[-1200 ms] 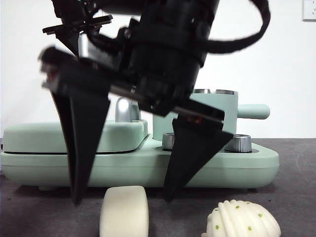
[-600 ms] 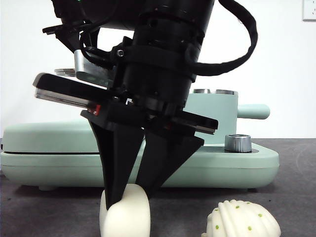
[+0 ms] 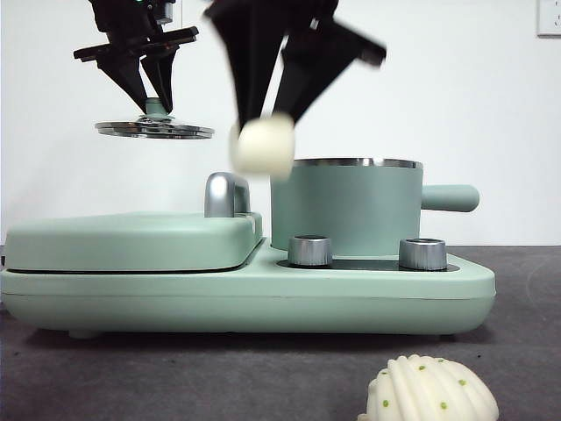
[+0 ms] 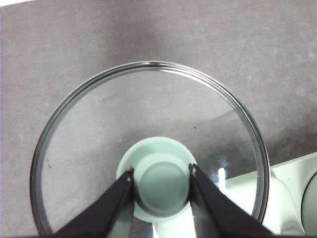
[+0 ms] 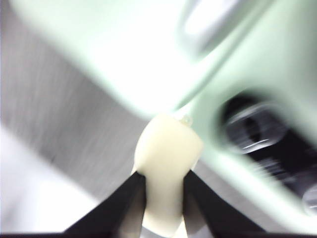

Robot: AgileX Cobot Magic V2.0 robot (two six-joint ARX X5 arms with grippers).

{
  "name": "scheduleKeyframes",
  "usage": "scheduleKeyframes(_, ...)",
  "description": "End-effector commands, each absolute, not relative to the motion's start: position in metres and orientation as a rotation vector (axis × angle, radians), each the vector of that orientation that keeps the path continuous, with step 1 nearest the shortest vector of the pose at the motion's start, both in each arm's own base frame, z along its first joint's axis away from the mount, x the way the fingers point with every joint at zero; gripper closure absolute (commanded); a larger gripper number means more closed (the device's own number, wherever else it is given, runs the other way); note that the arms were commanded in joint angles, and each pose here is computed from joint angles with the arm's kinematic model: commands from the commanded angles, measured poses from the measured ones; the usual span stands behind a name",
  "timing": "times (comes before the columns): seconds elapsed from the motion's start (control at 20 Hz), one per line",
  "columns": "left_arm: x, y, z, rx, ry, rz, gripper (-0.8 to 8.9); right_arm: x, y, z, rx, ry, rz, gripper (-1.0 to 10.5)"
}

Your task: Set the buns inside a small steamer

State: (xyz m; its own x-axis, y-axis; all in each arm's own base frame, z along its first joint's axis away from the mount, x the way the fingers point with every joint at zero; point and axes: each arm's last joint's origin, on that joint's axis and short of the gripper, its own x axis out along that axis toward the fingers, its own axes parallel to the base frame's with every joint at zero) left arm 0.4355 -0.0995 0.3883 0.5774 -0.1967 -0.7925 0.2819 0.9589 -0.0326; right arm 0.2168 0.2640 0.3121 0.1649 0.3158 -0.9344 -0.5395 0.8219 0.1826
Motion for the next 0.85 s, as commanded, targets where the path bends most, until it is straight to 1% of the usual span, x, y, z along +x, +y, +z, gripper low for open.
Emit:
scheduleKeyframes(0.05,0.435,-0.100,0.385,0.092,0.938,-0.277,7.98,0.237,0.256,0.335,-0.214,1.184,0.635,8.6)
scheduleKeyframes(0.2,0.435,-0.100,0.385,0.086,0.937,-0.274,7.98,0.274,0.234,0.353,-0.159,1.128,0.580,8.6)
scheduleKeyframes(0.3,0.435,-0.100,0.385,0.086,0.937,-0.274,7.98,0.298,0.225,0.352,-0.128,1.130,0.565,8.6)
scheduleKeyframes(0.5,0.436,-0.100,0.385,0.085,0.938,-0.274,7.98,0.339,0.220,0.330,-0.126,1.183,0.534,8.6)
scheduleKeyframes(0.6,0.436,-0.100,0.385,0.084,0.937,-0.273,7.98,0.352,0.219,0.316,-0.117,1.219,0.535,8.6)
scheduleKeyframes(0.85,0.436,-0.100,0.386,0.081,0.935,-0.272,7.98,0.367,0.216,0.294,-0.126,1.277,0.521,8.5)
